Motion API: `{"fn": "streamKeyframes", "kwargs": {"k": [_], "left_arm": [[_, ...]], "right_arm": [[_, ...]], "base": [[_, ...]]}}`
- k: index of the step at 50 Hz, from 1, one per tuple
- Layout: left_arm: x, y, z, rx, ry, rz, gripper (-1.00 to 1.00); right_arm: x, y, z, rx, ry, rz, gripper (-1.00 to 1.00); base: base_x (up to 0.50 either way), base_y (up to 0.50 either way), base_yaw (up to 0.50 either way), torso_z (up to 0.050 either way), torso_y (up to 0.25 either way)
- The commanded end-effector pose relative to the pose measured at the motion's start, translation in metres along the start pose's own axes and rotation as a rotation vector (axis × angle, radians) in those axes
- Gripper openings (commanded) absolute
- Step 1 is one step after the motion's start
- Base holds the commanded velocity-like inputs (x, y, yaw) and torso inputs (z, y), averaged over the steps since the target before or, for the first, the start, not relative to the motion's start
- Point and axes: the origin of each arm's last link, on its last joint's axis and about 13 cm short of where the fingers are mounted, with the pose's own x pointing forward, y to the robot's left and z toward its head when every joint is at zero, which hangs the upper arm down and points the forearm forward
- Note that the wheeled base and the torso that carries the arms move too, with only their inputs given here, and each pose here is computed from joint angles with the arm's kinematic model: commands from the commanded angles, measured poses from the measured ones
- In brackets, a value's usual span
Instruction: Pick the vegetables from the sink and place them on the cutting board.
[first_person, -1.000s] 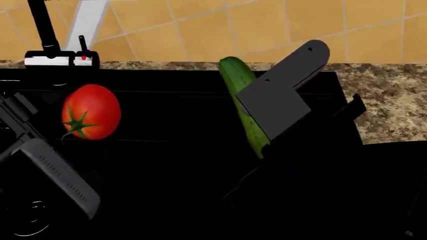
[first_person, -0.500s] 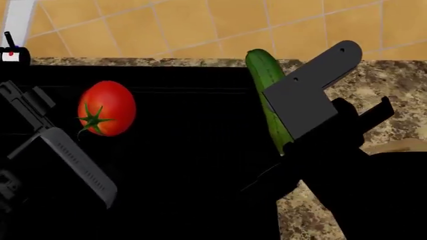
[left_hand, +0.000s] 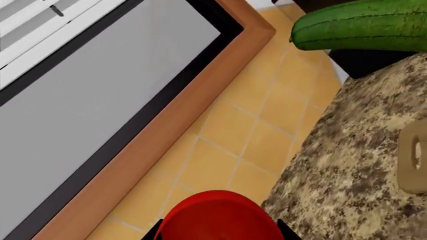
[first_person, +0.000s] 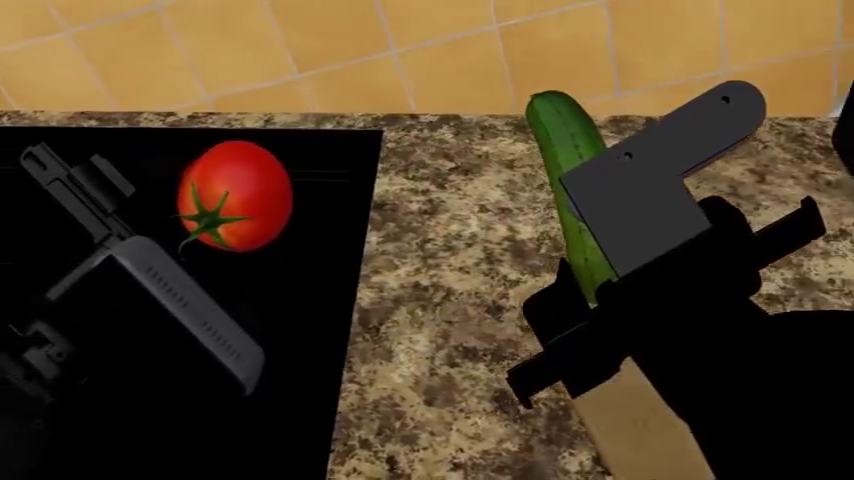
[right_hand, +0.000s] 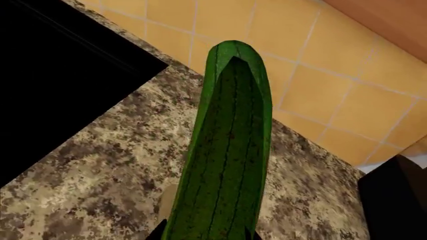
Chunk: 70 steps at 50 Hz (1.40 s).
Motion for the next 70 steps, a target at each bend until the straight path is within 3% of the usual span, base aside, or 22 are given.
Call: {"fn": "streamKeyframes", "kwargs": {"k": [1,28,32,33,39,52,57,70], "left_arm": [[0.003,-0.002,0.001,-0.047,-0.006,0.023,-1.00],[0.004,-0.004,0.002,-0.054,-0.003,0.019,-1.00],[0.004,-0.003,0.004,-0.090,-0.001,0.020,-1.00],[0.005,-0.001,0.004,-0.136,0.008,0.037,-1.00],[0.010,0.006,0.005,-0.179,0.045,0.069,-1.00],[0.031,-0.001,0.006,-0.271,0.130,-0.057,-1.00],[0.042,-0.007,0.003,-0.360,0.151,-0.125,-1.00],[0.053,-0.016,-0.010,-0.410,0.222,-0.155,-1.00]], "right_arm": [[0.000,-0.006,0.002,-0.020,-0.025,-0.040,-1.00],[-0.003,-0.005,0.002,-0.014,-0.030,-0.037,-1.00],[-0.003,-0.005,0.005,-0.013,-0.048,-0.033,-1.00],[-0.002,-0.004,0.007,0.037,-0.051,-0.003,-1.00],[0.004,0.002,0.015,-0.024,-0.010,0.014,-1.00],[0.002,0.003,0.016,-0.017,-0.003,0.024,-1.00],[0.001,0.004,0.017,-0.021,-0.005,0.028,-1.00],[0.002,0.005,0.014,-0.017,0.001,0.027,-1.00]], "base": [[-0.01,-0.50,0.00,0.000,0.000],[0.00,-0.50,0.00,0.001,0.001],[0.00,-0.37,0.00,0.000,0.003],[0.00,0.00,0.00,0.000,0.000],[0.00,0.00,0.00,0.000,0.000],[0.00,0.00,0.00,0.000,0.001],[0.00,0.00,0.00,0.000,0.002],[0.00,0.00,0.00,0.000,0.001]]}}
